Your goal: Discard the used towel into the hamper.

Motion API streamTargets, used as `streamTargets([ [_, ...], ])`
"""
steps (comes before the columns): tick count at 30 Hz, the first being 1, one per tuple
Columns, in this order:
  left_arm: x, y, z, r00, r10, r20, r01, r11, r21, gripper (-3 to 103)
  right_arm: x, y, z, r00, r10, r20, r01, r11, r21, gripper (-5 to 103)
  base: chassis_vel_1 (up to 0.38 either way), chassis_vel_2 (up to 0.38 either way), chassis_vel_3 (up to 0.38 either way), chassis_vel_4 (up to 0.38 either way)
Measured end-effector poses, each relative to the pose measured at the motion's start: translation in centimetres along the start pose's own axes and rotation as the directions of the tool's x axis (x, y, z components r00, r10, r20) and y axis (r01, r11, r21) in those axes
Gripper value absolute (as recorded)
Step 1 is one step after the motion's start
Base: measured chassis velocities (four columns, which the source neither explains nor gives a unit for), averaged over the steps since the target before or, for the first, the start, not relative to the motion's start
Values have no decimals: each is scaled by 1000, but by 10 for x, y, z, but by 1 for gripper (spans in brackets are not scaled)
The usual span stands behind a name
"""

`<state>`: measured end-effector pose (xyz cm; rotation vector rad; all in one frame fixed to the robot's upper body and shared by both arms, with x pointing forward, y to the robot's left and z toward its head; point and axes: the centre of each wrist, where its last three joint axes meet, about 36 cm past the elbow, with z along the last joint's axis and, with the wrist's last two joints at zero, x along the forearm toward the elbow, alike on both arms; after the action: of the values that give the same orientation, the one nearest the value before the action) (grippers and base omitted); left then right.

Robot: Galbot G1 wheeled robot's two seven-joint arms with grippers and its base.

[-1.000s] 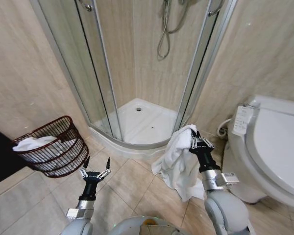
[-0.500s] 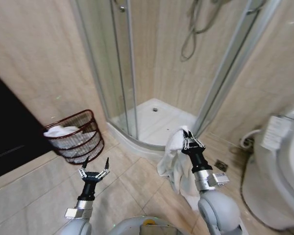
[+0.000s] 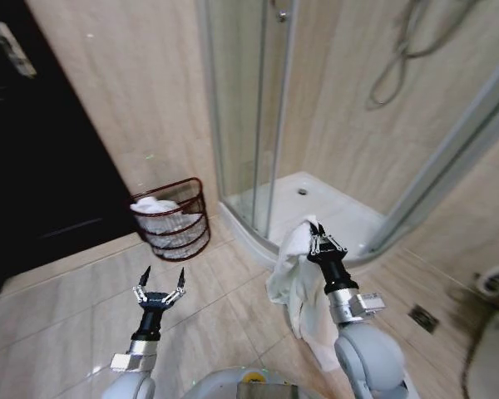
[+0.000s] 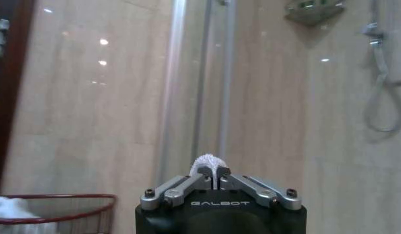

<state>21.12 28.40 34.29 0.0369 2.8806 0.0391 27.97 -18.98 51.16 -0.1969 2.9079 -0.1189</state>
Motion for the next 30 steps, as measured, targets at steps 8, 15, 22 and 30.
streamTargets([
  [8, 1, 2, 1, 1000, -3, -6, 3, 1000, -4, 100, -1, 0, 5, 1000, -5, -12, 5, 1000, 5, 2, 129, 124, 121, 116],
  [15, 1, 1, 2, 1000, -9, -13, 9, 1000, -2, 100, -3, 1, 9, 1000, -6, -20, 6, 1000, 4, 2, 118, 117, 122, 130],
  [22, -1, 3, 2, 1000, -12, -16, 12, 1000, -7, 100, -6, 0, 10, 1000, -6, -18, 6, 1000, 6, 2, 120, 116, 126, 126],
  [30, -2, 5, 3, 1000, -17, -21, 17, 1000, -12, 100, -9, 1, 11, 1000, -1, -19, 1, 1000, 3, 2, 44, 36, 38, 39],
])
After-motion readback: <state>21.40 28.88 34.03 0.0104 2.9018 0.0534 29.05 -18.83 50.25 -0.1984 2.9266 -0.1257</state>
